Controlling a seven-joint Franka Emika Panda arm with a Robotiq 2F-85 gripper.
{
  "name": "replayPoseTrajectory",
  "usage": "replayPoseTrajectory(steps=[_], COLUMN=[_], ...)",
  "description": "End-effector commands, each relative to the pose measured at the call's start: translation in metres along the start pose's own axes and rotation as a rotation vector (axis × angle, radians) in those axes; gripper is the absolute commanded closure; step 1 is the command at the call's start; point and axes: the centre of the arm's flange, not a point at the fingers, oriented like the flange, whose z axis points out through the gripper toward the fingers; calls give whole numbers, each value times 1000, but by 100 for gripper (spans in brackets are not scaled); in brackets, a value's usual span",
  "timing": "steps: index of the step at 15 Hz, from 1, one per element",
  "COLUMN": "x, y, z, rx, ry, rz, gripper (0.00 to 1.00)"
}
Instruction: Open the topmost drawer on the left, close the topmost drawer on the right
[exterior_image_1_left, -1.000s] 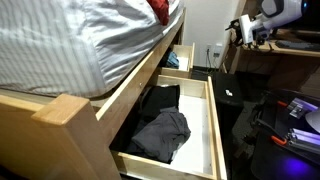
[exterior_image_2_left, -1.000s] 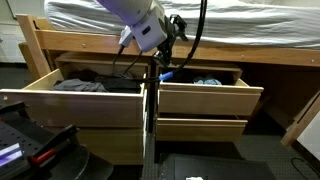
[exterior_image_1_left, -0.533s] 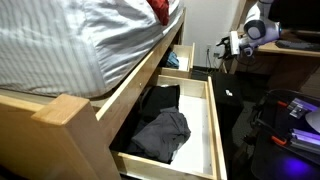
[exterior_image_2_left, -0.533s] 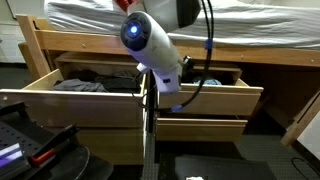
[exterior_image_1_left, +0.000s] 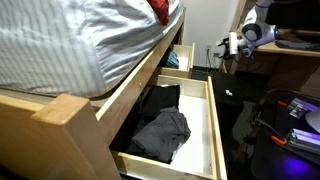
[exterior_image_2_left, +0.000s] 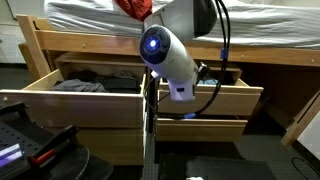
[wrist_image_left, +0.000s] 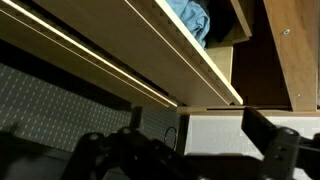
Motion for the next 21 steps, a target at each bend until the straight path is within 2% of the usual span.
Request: replayPoseTrajectory(steps=[1,2,6,8,9,12,13,15,17,21], x=[42,54,85,97,76,88,91,99,98,73], y=[-12,-14,-11,-2,3,12,13,12,12,24], z=[41,51,90,103,72,86,73,68,82,103], rx=[-26,-30,-95,-169,-129,-163,-121,-73,-106,-187], ry=[-51,-132,-355,-446,-371,-414,-391,-415,-441,-507], rz=[103,132,214,256,224,252,275,302,304,252], gripper=[0,0,0,0,0,0,0,0,0,0])
